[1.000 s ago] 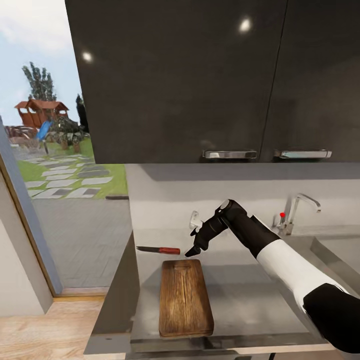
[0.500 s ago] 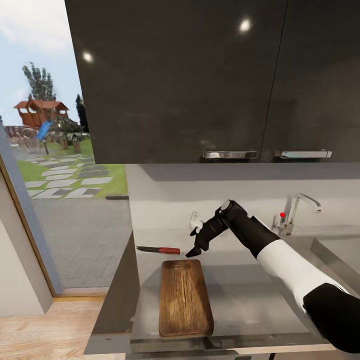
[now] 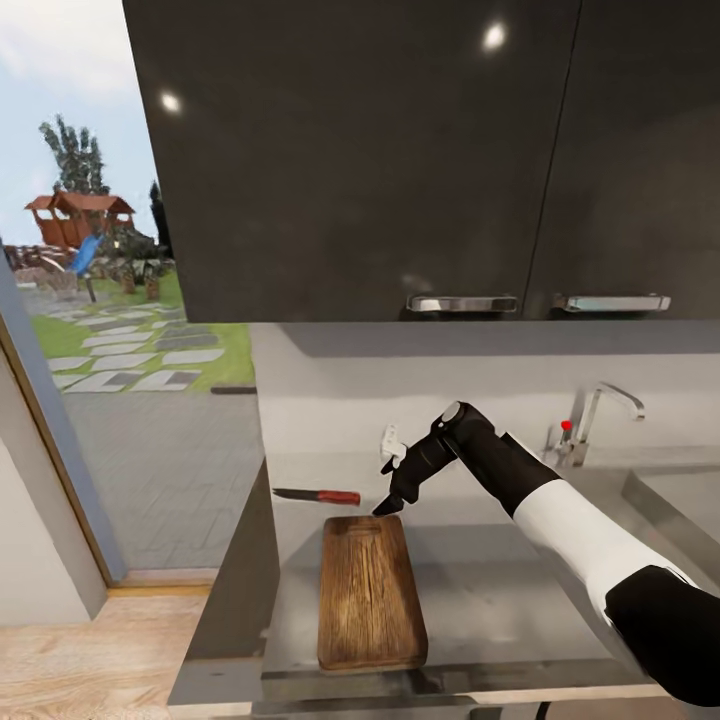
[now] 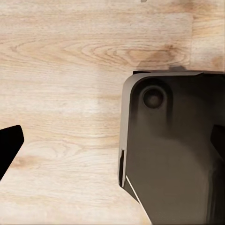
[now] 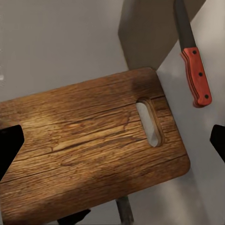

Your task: In the kitchen, take the Vidalia onion out of the sink, dice it on the chopping board with the paring knife, put the diced onion into the bowl on the countertop, then place both the paring knife and the chopping board into the sink.

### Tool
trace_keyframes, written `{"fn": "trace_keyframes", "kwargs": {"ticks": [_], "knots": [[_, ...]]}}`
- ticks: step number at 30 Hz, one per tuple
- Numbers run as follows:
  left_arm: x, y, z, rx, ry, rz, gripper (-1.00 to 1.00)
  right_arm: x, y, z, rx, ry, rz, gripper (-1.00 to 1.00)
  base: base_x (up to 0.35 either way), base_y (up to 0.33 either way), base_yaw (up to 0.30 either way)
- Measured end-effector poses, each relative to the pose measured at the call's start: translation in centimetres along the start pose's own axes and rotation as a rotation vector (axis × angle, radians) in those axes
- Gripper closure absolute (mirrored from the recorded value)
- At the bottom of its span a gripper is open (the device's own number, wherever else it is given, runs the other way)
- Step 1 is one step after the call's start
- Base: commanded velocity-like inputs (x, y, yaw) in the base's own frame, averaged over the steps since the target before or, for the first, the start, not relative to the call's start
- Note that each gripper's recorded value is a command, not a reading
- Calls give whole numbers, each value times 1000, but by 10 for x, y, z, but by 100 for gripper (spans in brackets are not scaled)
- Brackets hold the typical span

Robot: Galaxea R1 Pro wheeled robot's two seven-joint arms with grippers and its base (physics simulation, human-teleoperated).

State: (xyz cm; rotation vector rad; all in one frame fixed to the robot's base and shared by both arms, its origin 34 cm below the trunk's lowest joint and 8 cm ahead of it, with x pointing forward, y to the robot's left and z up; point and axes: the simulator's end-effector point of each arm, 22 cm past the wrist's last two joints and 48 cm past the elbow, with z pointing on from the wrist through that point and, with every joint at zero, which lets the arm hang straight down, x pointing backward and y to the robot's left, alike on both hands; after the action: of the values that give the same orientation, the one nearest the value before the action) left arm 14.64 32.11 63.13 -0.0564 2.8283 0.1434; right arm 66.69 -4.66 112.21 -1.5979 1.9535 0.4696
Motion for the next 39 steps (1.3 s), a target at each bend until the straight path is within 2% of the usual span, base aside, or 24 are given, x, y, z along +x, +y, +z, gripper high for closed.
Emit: {"fn": "trace_keyframes", "kwargs": {"ticks": [12,23,39], "knots": [[4,0,-1,-1,11,1,-100,3,-1,4,-8,2,4,-100,131,-53,0],[4,0,-1,0,11,1,-100,3,-1,5,-7,2,5,-100,13,-2,0],[4,0,-1,0,11,1,-100,5,0,7,-12,5,10,-100,0,121,0]]}}
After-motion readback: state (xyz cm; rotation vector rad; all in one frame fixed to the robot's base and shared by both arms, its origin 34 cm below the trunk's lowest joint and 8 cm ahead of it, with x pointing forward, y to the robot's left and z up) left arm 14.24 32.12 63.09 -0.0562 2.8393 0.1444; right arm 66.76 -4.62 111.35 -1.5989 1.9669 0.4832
